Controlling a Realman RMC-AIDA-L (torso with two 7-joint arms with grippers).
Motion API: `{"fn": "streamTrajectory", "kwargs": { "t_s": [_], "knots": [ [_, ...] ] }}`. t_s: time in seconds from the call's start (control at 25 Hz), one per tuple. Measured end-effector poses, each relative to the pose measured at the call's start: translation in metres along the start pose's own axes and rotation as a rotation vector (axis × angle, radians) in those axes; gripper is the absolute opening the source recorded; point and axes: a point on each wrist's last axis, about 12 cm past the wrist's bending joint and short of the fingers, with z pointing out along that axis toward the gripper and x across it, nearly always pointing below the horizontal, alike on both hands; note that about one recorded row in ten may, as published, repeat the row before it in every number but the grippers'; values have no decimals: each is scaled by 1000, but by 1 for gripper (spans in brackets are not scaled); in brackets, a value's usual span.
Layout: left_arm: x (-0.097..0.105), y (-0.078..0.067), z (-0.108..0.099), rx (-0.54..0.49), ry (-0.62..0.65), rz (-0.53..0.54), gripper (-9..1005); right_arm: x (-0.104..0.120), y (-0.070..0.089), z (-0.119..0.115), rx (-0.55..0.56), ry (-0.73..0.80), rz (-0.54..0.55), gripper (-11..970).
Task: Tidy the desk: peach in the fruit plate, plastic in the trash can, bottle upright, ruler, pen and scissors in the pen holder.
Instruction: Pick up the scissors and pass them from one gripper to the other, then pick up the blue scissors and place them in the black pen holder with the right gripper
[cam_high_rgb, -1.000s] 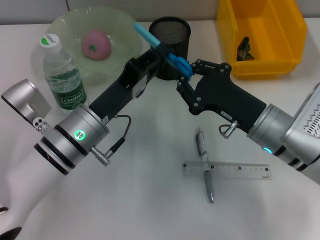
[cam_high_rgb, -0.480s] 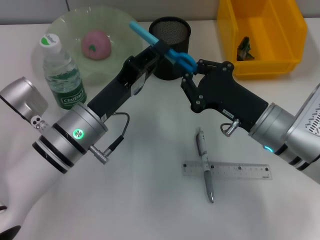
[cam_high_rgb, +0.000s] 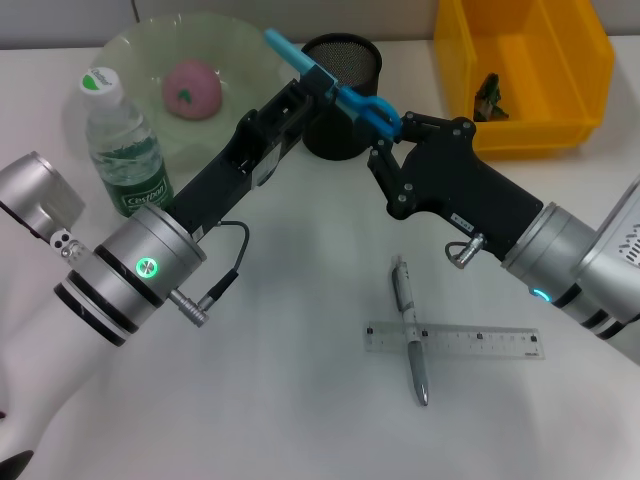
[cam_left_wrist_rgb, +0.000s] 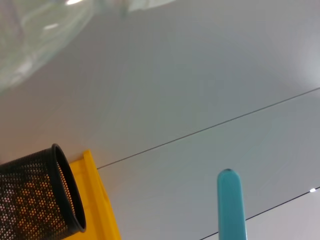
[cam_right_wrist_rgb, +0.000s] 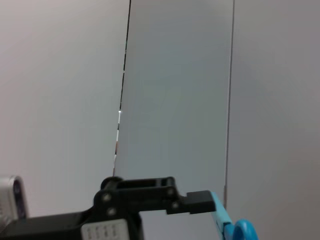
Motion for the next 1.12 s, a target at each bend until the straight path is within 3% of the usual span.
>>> {"fn": "streamTrajectory", "kwargs": {
  "t_s": [0.08, 0.12, 0.2, 0.28, 0.36, 0.4, 0.44, 0.48, 0.52, 0.56, 0.6, 0.68, 0.72, 0.76, 0.88, 1.08, 1.12],
  "knots": [
    [0, 0, 0, 0, 1, 9, 430, -1, -1, -1, 15, -8, 8, 85],
    [-1, 0, -2, 5, 12, 77, 432, -2, -6, -3, 35, -19, 30, 85],
    [-2, 0, -2, 7, 19, 100, 524, -3, -9, -5, 40, -23, 54, 85],
    [-4, 0, -4, 22, 56, 236, 616, -6, -22, -7, 41, -28, 118, 85],
    [-5, 1, -7, 40, 116, 473, 696, -20, -60, -14, -22, 12, 299, 85],
    [-5, 1, -7, 40, 116, 473, 729, -20, -60, -14, -22, 12, 299, 87],
    [-4, 4, -9, 31, 131, 560, 763, -27, -72, -15, -48, 43, 334, 90],
    [-3, 6, -13, 22, 137, 623, 796, -27, -72, -15, -48, 43, 334, 92],
    [-1, 8, -18, 11, 139, 683, 795, -43, -96, -18, -84, 120, 385, 95],
    [0, 9, -20, 8, 140, 701, 793, -43, -96, -18, -84, 120, 385, 97],
    [3, 12, -29, -6, 145, 796, 792, -61, -119, -19, -100, 219, 408, 100],
    [5, 14, -35, -13, 151, 841, 789, -68, -128, -18, -104, 263, 425, 105],
    [6, 17, -44, -22, 161, 920, 788, -86, -146, -12, -112, 356, 442, 107],
    [6, 17, -44, -22, 161, 920, 788, -86, -146, -12, -112, 356, 442, 109],
    [1, 21, -64, -41, 186, 1052, 788, -116, -168, 20, -138, 578, 442, 117],
    [-5, 24, -71, -56, 197, 1084, 787, -141, -172, 63, -133, 794, 414, 129],
    [-5, 24, -71, -56, 197, 1084, 787, -141, -172, 63, -133, 794, 414, 131]
  ]
}}
